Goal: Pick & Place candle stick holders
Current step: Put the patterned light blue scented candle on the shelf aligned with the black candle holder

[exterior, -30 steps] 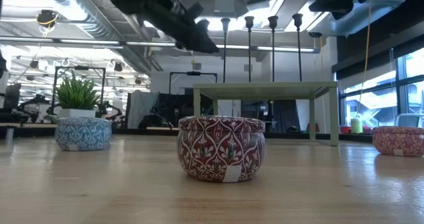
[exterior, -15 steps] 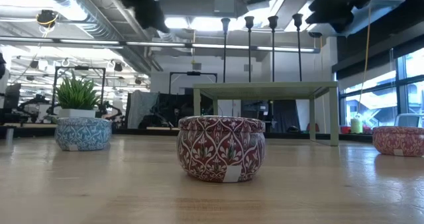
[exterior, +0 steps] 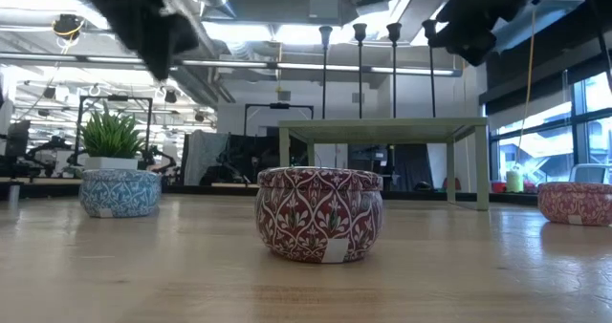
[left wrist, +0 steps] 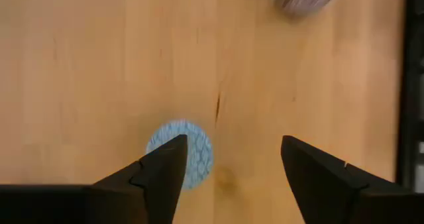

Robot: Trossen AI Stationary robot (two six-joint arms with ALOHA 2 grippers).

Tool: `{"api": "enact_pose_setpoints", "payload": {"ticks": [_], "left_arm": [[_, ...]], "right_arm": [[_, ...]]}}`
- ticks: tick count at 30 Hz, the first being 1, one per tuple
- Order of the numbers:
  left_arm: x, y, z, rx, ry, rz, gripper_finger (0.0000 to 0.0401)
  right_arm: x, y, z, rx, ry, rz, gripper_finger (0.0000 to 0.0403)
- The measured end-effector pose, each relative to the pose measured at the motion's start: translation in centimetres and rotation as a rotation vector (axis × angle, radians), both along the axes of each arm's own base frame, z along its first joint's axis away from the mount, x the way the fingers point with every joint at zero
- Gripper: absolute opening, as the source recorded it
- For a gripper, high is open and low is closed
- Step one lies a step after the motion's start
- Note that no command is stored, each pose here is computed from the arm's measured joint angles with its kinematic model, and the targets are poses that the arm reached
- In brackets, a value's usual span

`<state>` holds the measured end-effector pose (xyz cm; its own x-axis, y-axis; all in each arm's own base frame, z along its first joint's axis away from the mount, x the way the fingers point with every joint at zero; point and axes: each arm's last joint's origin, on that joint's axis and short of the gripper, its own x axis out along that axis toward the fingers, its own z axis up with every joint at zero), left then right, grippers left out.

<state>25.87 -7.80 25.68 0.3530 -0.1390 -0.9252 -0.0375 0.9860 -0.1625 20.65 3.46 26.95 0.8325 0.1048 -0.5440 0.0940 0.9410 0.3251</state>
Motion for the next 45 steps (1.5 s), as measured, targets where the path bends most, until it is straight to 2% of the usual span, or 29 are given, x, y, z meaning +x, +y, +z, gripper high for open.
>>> {"api": "enact_pose_setpoints", "payload": {"ticks": [3,9,14,19,30,45], "left_arm": [[0.7,-0.6,-2.1,0.034,0.105,0.004,0.0262],[2.1,-1.1,-6.5,0.113,0.286,-0.081,0.0289],[2.6,-0.8,-8.1,0.157,0.355,-0.109,0.0299],[2.6,-0.4,-7.8,0.225,0.322,-0.116,0.0299],[1.6,0.2,-5.2,0.249,0.236,-0.096,0.0299],[2.5,1.5,-6.7,0.197,0.301,-0.06,0.0299]], "right_arm": [[0.3,0.2,-0.2,0.026,0.003,0.039,0.0172],[0.7,0.4,-0.8,0.049,0.044,0.083,0.0172],[0.9,0.5,-1.0,0.05,0.052,0.085,0.0172],[0.9,0.5,-0.9,0.047,0.045,0.087,0.0172],[0.9,0.4,-0.9,0.047,0.04,0.086,0.0172],[0.9,0.4,-0.9,0.046,0.038,0.083,0.0171]]}}
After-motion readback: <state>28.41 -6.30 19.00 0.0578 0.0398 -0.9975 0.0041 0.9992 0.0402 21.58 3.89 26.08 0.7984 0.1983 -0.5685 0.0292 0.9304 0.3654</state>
